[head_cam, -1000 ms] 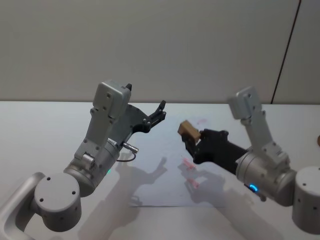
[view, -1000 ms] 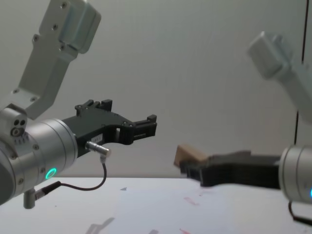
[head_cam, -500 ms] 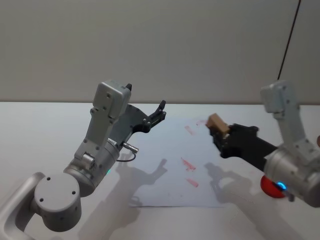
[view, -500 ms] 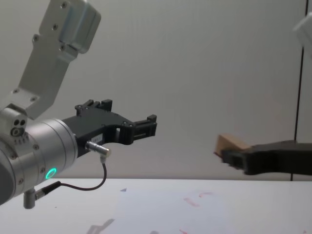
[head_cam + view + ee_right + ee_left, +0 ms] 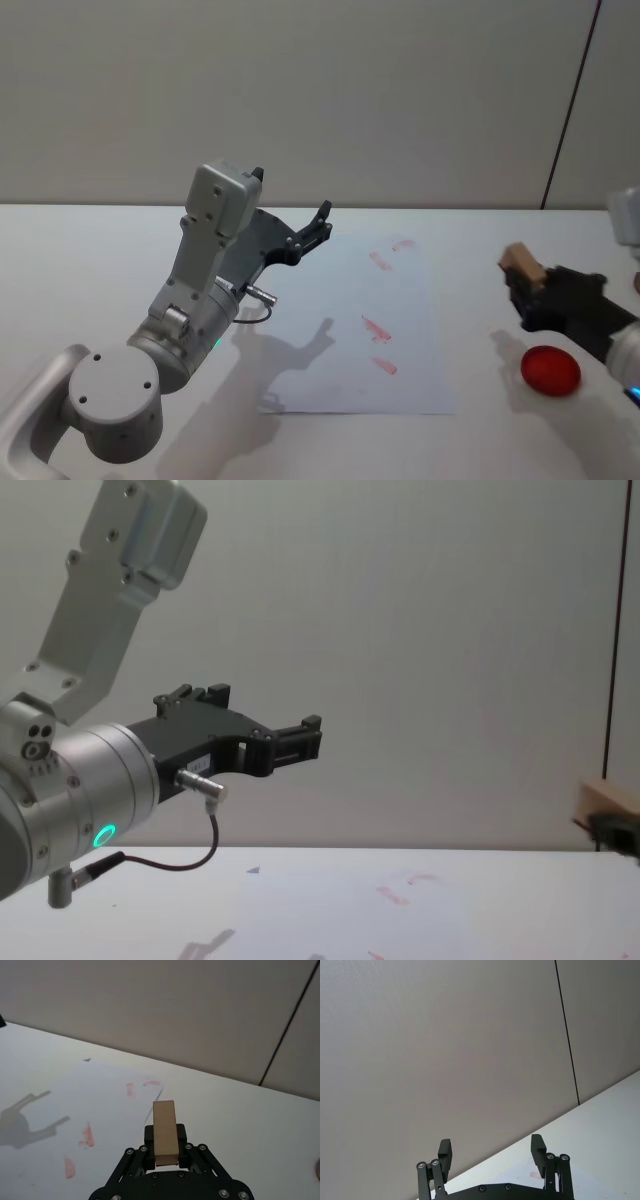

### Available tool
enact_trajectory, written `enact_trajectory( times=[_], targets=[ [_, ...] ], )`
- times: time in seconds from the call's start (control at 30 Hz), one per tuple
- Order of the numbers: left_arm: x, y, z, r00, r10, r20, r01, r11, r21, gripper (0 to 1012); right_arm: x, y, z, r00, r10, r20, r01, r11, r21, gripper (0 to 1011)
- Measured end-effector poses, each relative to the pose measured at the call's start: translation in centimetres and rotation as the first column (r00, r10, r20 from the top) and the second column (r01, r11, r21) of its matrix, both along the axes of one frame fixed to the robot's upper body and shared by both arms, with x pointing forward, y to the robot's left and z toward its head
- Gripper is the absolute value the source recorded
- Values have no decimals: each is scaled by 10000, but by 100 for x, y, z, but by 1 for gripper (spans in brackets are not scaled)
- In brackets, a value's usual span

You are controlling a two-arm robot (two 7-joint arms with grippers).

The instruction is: Use the one hand to pick up the stamp and affix it onto the A4 paper.

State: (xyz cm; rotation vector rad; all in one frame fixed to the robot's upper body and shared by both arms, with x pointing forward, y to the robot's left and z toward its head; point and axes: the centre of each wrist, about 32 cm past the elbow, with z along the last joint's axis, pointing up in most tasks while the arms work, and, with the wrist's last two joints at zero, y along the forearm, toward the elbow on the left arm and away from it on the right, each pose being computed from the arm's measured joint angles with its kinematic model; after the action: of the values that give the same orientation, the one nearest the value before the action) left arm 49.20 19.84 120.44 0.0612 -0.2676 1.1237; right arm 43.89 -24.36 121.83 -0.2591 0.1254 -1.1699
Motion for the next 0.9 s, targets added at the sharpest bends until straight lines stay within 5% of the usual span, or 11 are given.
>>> enact_trajectory(
  times=[0.37, 0.9],
  targets=[
    [0, 0, 0, 10000, 0, 0, 0, 10000, 0, 1003, -183, -174, -82, 9971, -694, -316, 688, 9974, -213, 222],
    [0, 0, 0, 10000, 0, 0, 0, 10000, 0, 1003, -273, -272, -154, 9866, -1137, -1166, 1071, 9923, -618, 221]
  ],
)
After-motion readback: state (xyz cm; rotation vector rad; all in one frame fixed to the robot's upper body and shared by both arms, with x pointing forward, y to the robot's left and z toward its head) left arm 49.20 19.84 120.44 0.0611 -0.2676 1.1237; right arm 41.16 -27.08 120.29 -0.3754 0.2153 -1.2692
